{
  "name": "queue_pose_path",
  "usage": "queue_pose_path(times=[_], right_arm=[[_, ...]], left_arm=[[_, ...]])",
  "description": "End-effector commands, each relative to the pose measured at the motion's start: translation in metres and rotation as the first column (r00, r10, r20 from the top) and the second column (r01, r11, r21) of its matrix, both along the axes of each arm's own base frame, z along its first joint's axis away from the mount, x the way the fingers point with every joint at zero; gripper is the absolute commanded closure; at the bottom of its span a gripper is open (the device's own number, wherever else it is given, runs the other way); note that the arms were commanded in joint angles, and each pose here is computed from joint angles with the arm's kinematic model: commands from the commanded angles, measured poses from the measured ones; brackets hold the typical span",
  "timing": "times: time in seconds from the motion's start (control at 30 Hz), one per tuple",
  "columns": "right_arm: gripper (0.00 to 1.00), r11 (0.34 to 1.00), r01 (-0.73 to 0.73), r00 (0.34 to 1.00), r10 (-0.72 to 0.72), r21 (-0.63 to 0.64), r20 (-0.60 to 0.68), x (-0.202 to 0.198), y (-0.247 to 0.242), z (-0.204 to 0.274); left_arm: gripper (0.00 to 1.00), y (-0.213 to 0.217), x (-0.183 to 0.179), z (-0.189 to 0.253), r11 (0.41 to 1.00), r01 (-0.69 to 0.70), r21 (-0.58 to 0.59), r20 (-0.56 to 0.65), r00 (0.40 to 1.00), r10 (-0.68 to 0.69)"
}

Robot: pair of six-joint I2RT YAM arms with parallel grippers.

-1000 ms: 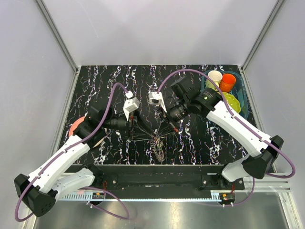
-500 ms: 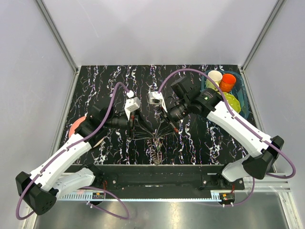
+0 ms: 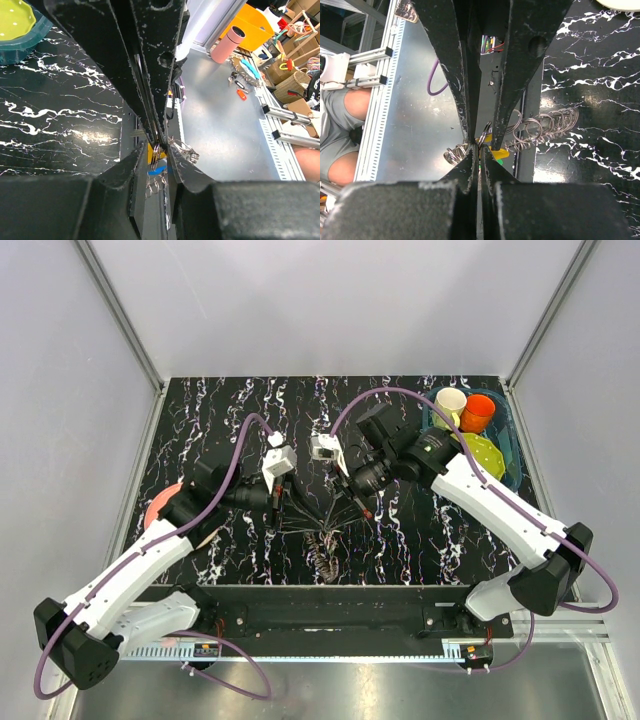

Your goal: Remove the keys from the keyring

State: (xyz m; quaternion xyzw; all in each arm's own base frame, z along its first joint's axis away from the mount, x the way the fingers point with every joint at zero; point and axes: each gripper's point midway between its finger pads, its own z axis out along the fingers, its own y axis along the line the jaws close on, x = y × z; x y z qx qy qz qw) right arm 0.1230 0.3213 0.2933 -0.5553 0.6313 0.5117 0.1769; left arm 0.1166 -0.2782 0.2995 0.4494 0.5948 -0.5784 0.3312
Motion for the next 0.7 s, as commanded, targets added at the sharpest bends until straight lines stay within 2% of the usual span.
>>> queue_pose_path(times=[0.0,0.17,0.27,0.33,0.4,0.5,0.6,0.67], right_arm=[[1.0,0.995,-0.034,0.999,0.032,0.096,0.023,-0.007,0.003,0.023],[1.0,0.995,-0.03,0.999,0.028,0.094,0.023,-0.006,0.004,0.022],[1.0,0.996,-0.021,0.999,0.018,0.09,0.03,-0.005,0.004,0.022],[1.0,0.996,0.017,0.999,-0.021,0.087,0.045,0.001,0.006,0.024],[0.94,0.995,0.042,0.998,-0.046,0.086,0.041,0.002,0.006,0.027],[0.73,0.99,0.094,0.993,-0.101,0.106,0.057,0.005,0.004,0.037],[0.57,0.974,0.177,0.979,-0.189,0.14,0.077,0.009,0.0,0.049],[0.54,0.952,0.266,0.952,-0.284,0.152,0.113,0.022,-0.002,0.046]], left_arm=[[0.78,-0.002,-0.004,0.013,0.998,0.042,-0.043,0.059,0.997,-0.04],[0.98,-0.002,-0.008,0.013,0.998,0.055,-0.043,0.05,0.997,-0.053],[1.0,-0.001,-0.005,0.011,0.999,0.025,-0.036,0.049,0.999,-0.023],[1.0,-0.001,0.006,0.008,0.999,-0.053,-0.014,0.037,0.998,0.053],[1.0,0.0,0.008,0.009,0.997,-0.078,-0.016,0.047,0.996,0.079],[1.0,0.001,0.02,0.013,0.987,-0.157,-0.037,0.086,0.983,0.16],[1.0,0.006,0.03,0.022,0.965,-0.241,-0.103,0.153,0.955,0.255],[1.0,0.011,0.038,0.04,0.934,-0.301,-0.193,0.206,0.918,0.338]])
